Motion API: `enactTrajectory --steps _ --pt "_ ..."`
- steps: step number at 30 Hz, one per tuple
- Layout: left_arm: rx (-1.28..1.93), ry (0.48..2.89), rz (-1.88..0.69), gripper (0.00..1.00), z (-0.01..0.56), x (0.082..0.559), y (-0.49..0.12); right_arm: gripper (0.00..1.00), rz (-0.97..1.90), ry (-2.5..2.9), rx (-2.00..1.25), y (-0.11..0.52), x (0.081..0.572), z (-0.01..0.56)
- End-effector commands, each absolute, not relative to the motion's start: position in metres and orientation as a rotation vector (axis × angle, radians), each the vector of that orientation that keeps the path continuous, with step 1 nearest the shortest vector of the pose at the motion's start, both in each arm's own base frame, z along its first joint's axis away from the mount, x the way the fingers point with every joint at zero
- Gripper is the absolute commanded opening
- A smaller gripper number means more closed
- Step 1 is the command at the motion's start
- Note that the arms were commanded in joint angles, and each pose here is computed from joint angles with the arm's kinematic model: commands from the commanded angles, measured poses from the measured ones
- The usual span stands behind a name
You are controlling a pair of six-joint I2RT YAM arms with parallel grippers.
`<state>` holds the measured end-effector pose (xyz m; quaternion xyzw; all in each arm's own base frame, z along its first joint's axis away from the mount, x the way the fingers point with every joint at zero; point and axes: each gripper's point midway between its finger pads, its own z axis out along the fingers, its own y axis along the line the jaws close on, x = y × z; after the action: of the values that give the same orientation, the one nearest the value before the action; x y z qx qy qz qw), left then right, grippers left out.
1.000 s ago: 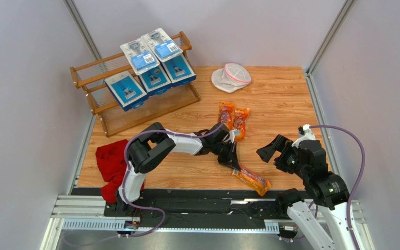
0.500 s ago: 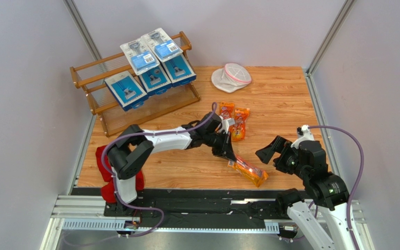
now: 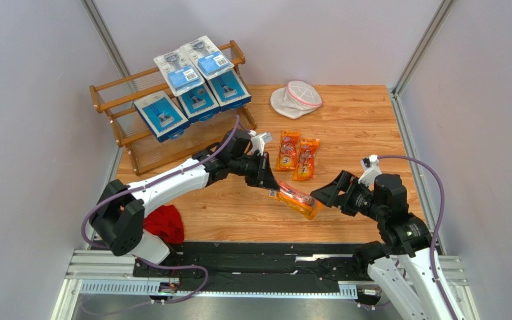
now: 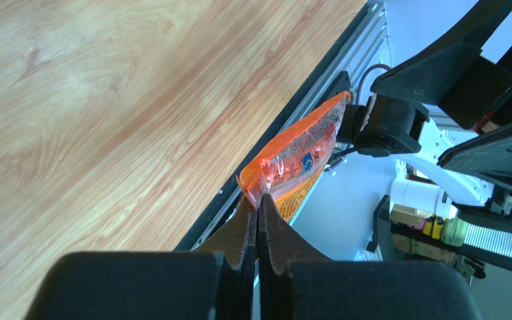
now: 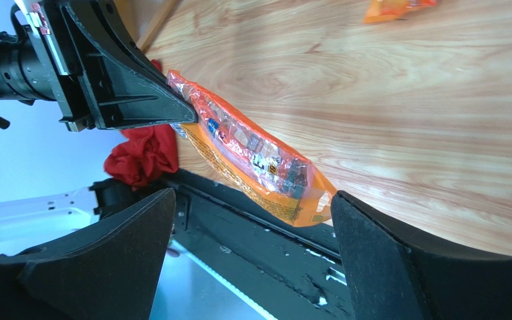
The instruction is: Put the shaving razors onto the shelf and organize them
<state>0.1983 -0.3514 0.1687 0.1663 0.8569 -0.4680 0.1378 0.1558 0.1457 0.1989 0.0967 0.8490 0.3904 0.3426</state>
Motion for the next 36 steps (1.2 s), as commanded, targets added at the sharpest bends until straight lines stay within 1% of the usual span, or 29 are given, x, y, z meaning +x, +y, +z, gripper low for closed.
enactTrajectory --steps 1,10,17,23,32,35,36 --pt "0.486 2.441 -1.318 0.0 0.184 0.196 -0.326 0.9 1.15 2.115 0.145 0.165 0.165 0.229" --pt "0.379 2.416 -1.264 0.0 0.199 0.194 -0.277 0.89 1.287 2.092 0.122 0.195 0.173 0.231" --pt "0.325 2.372 -1.249 0.0 0.219 0.195 -0.248 0.89 1.288 2.132 0.029 0.233 0.173 0.228" --pt "0.328 2.341 -1.266 0.0 0.232 0.191 -0.237 0.88 1.338 2.102 -0.001 0.25 0.175 0.24" --pt "0.363 2.305 -1.326 0.0 0.247 0.182 -0.236 0.86 1.402 2.084 -0.063 0.275 0.176 0.243" --pt "0.362 2.293 -1.337 0.0 0.25 0.182 -0.236 0.83 1.431 2.081 -0.092 0.283 0.173 0.244" --pt "0.357 2.293 -1.339 0.0 0.25 0.182 -0.236 0.8 1.45 2.073 -0.104 0.287 0.171 0.246"
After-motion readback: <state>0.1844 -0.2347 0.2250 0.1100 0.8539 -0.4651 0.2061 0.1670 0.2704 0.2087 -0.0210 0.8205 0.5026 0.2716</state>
